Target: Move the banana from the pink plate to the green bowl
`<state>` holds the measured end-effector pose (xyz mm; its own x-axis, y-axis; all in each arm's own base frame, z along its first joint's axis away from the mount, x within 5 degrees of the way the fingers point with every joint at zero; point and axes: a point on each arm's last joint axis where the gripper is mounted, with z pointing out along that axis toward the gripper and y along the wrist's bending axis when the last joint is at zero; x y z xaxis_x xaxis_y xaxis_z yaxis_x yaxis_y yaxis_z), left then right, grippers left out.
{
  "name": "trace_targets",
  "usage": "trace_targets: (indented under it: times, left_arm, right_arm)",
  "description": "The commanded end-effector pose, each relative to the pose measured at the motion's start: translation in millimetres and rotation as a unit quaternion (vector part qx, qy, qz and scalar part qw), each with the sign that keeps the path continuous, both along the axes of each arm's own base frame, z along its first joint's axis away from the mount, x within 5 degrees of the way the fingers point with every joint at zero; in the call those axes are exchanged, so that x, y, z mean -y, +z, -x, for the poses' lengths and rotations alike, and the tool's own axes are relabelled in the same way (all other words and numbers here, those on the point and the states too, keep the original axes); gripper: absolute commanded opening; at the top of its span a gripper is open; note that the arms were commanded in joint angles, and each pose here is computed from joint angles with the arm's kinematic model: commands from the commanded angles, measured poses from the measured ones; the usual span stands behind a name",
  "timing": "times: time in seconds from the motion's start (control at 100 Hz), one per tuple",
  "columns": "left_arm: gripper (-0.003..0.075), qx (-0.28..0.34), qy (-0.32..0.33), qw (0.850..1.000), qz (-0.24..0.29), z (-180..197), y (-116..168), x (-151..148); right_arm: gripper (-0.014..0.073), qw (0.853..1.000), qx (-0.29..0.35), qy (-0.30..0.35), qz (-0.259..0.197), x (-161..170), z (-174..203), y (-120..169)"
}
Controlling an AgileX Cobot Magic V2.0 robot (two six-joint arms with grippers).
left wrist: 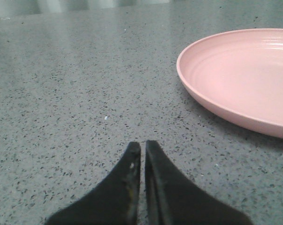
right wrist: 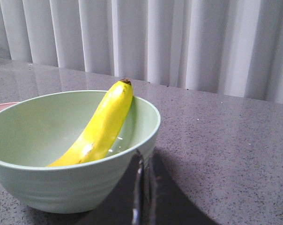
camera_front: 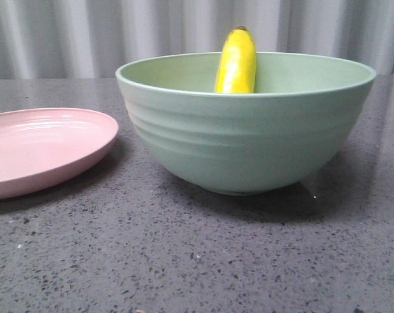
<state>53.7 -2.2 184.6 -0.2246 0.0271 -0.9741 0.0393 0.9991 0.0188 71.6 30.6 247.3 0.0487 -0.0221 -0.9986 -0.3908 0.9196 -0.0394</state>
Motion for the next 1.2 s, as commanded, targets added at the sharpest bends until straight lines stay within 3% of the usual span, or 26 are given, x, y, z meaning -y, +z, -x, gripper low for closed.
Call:
trace_targets:
  times: [0.0,0.49,0.79,1.01,1.19]
  left_arm:
    - [-0.002,0.042,0.0,0.999,0.012,0.4,4.0,0.2]
    - [-0.002,0.042,0.0,0.999,0.012,0.4,4.0,0.2]
    - [-0.002,0.042,0.0,0.999,0.012,0.4,4.0,0.2]
    - [-0.002,0.042,0.0,0.999,0.012,0.4,4.0,0.2]
    - [-0.002,0.042,0.0,0.999,0.012,0.4,4.0,0.2]
  right_arm:
    - [-0.0065,0.999,0.048,0.001,-0.01,-0.2,0.3,15.3]
    - [-0.0065,0.999,0.041,-0.001,-0.004,-0.1,-0.3,8.7]
    - [-0.0065,0.992,0.064,-0.111,-0.015,16.6,-3.4,-29.2]
    - [-0.0065,0.981,0.005,-0.192,0.001,29.2,-2.5,-40.0]
    - [-0.0065,0.973,-0.071,-0.217,0.016,32.9,9.0,-57.1]
